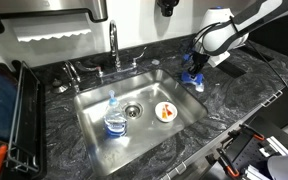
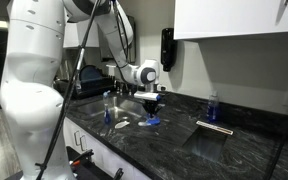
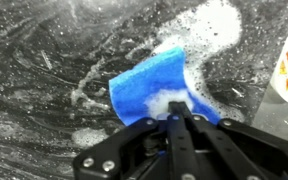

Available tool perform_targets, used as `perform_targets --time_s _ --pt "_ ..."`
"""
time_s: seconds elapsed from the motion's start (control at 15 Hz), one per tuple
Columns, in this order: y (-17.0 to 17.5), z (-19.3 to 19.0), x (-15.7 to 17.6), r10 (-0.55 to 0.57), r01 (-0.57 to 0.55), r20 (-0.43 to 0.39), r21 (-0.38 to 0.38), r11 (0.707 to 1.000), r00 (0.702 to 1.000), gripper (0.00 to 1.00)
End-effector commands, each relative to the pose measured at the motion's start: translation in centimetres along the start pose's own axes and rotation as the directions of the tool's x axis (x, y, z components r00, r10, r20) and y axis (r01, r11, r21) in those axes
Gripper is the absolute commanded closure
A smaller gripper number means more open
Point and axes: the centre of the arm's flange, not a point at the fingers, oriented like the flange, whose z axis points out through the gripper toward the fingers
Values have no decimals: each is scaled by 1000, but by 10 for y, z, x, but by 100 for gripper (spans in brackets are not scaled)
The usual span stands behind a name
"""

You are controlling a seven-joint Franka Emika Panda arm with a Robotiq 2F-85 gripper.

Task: Clean the counter with the sponge

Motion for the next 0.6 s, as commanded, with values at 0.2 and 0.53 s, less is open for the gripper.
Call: perform_targets --time_s 0.2,0.53 --pt "37 40 -49 38 -33 111 -51 998 993 100" --pt "63 39 -70 73 -61 136 -92 994 988 100"
